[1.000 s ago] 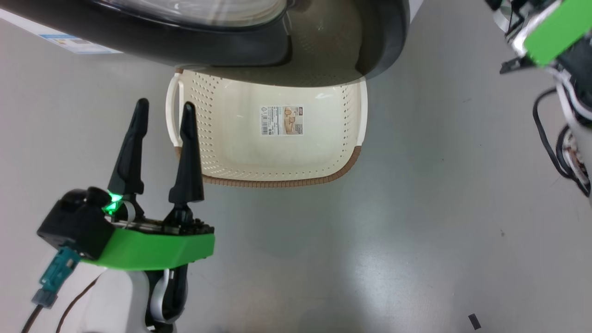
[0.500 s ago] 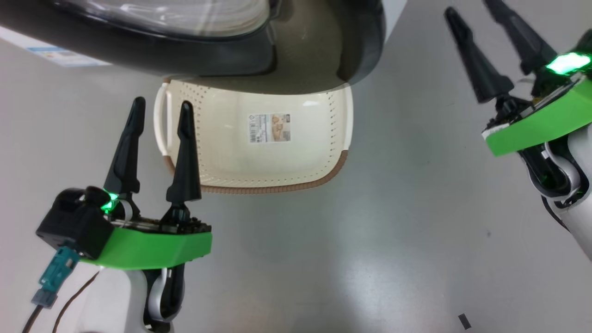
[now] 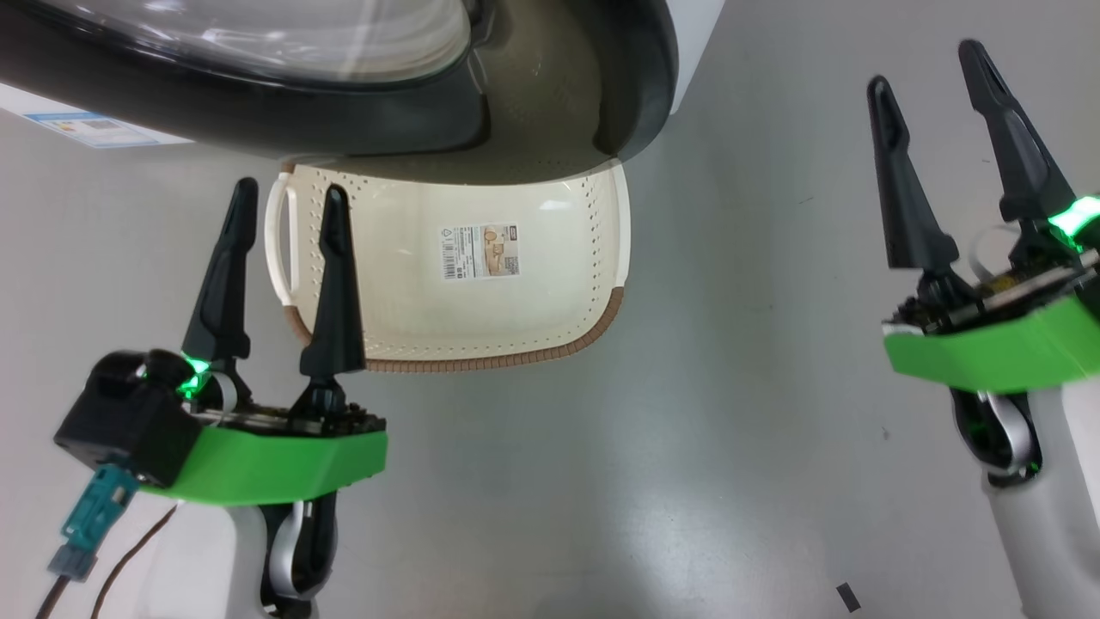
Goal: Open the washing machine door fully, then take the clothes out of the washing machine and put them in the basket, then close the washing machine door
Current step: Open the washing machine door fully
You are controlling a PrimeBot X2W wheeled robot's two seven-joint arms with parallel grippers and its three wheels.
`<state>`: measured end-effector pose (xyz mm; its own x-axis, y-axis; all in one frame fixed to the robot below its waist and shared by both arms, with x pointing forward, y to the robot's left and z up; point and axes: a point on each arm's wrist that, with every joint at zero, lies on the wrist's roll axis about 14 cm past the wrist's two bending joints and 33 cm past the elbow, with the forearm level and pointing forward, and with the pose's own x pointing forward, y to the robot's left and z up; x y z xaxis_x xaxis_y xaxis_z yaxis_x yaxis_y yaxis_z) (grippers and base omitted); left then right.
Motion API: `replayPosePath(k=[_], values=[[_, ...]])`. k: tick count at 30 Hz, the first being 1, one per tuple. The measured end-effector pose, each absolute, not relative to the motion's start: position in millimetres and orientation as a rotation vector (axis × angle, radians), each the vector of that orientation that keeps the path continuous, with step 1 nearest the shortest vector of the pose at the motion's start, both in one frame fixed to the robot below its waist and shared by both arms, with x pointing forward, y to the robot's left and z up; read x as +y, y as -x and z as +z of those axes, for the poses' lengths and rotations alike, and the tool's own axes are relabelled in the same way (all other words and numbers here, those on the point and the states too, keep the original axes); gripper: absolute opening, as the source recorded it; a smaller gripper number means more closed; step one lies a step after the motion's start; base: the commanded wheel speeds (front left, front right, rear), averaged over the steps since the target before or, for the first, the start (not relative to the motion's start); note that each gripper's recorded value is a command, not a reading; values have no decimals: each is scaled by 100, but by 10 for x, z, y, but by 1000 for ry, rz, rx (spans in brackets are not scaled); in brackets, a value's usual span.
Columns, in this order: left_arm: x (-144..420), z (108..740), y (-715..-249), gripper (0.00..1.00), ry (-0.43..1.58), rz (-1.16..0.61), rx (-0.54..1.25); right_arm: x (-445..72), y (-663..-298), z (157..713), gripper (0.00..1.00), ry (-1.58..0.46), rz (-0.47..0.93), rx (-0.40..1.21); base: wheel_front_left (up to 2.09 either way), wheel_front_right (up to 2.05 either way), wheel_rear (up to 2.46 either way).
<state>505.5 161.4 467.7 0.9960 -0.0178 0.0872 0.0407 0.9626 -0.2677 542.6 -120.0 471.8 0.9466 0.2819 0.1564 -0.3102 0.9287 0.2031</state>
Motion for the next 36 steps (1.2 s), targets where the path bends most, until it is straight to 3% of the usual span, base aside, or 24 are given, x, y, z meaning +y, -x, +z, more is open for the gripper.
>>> replayPosePath(k=[8, 32, 33, 34, 35, 36], values=[[1613, 4664, -5065, 100, 272, -30, -85, -1368, -5256, 4719, 100, -233, 221, -140, 0, 0, 0], [1647, 4610, -5096, 100, 266, -18, -80, -1342, -5163, 4565, 100, -252, 212, -95, 0, 0, 0], [1649, 4608, -5095, 100, 266, -17, -80, -1328, -5162, 4561, 83, -253, 215, -94, 0, 0, 0], [1650, 4606, -5095, 100, 266, -17, -80, -1306, -5158, 4555, 49, -256, 222, -92, 0, 0, 0], [1650, 4607, -5094, 100, 266, -17, -80, -1275, -5152, 4549, 39, -259, 232, -88, 0, 0, 0], [1649, 4607, -5094, 100, 265, -17, -79, -1258, -5149, 4546, 13, -263, 238, -86, 0, 0, 0]])
